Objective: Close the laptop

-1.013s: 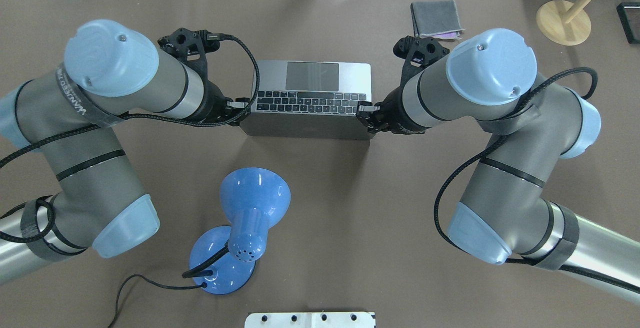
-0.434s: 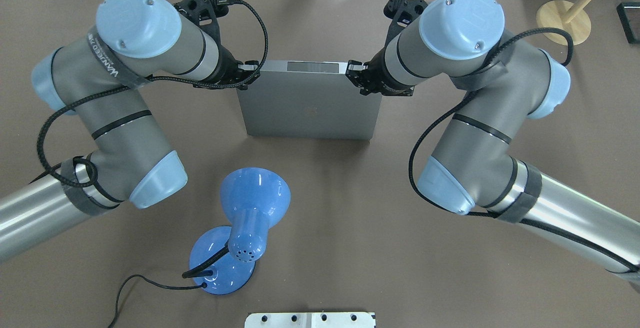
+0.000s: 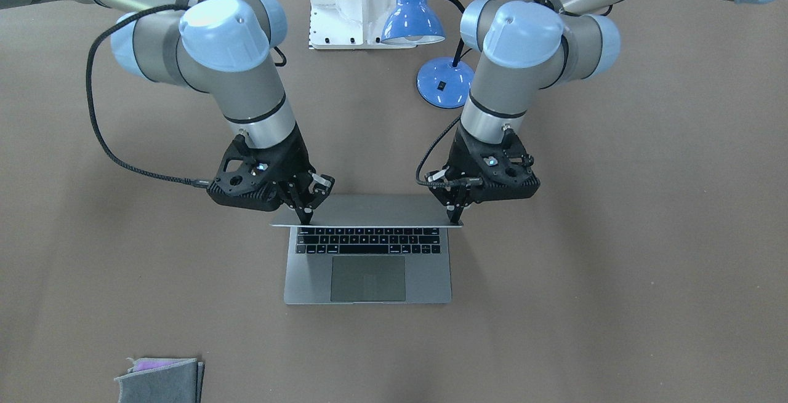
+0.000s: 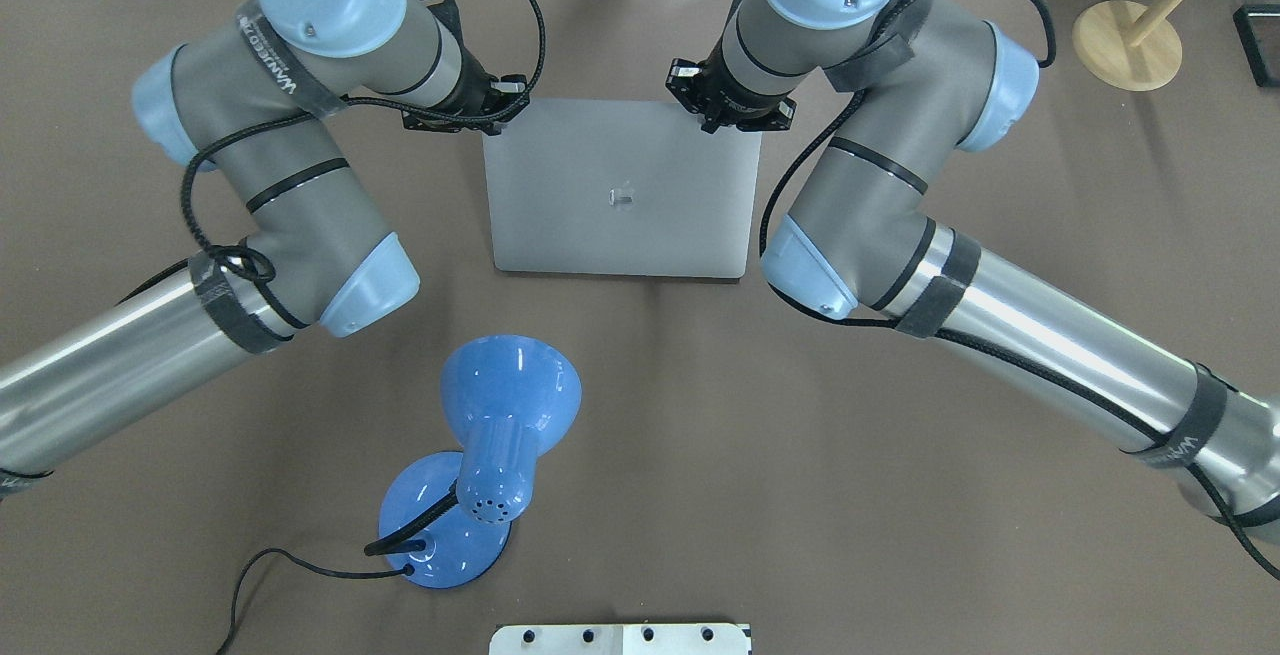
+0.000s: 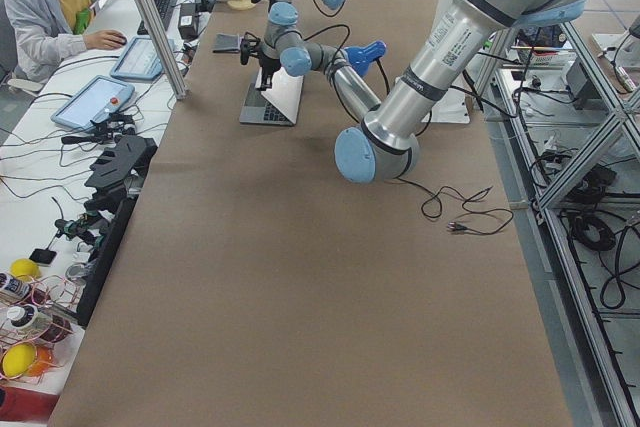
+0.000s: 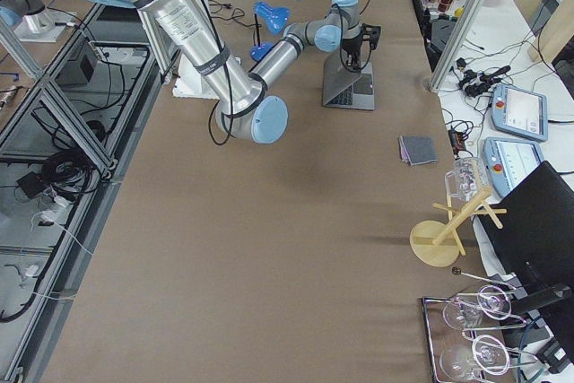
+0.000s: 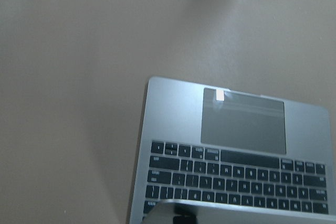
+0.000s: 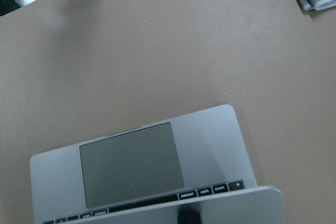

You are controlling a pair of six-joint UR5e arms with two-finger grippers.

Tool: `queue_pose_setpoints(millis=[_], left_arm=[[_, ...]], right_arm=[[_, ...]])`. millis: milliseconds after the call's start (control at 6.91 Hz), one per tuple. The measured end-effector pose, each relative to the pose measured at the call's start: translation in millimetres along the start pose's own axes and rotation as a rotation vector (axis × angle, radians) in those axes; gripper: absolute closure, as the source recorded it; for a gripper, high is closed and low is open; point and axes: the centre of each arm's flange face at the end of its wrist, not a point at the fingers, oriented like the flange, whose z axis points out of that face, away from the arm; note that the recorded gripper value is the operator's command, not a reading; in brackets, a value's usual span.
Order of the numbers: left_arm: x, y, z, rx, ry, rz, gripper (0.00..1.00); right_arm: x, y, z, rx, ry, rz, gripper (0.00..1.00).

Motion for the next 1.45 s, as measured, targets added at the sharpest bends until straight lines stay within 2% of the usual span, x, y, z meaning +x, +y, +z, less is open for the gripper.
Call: queue_pose_setpoints(millis=[434,724,868,1013,1303,1447], left_arm=[[0.5,-24.0,80.2,-0.011,-0.028,-0.007,1.00],[2.2,-20.9,105.3,-0.030,-0.044,0.008,1.00],[6.6,-21.7,98.3,-0.030,-0.027,0.015,1.00],[5.5,-31.0,73.4,-0.053,0.008,0.009,1.00],[-46.4,-57.2,-9.2,-0.141,0.065,-0.013,1.00],[-92.1,-57.4,-52.7,-0.154,0.055,0.039,1.00]], right_arm=[[-11.7,-35.1,67.1,-0.055,0.064,0.032,1.00],[5.1,-41.5,106.0,-0.117,0.066,0.042,1.00],[5.8,-48.4,97.8,-0.149,0.041,0.054,1.00],[6.5,-62.4,67.5,-0.176,0.001,0.071,1.00],[63.0,-79.2,-21.4,-0.204,-0.075,0.084,1.00],[115.5,-86.5,-72.1,-0.218,-0.101,0.075,1.00]])
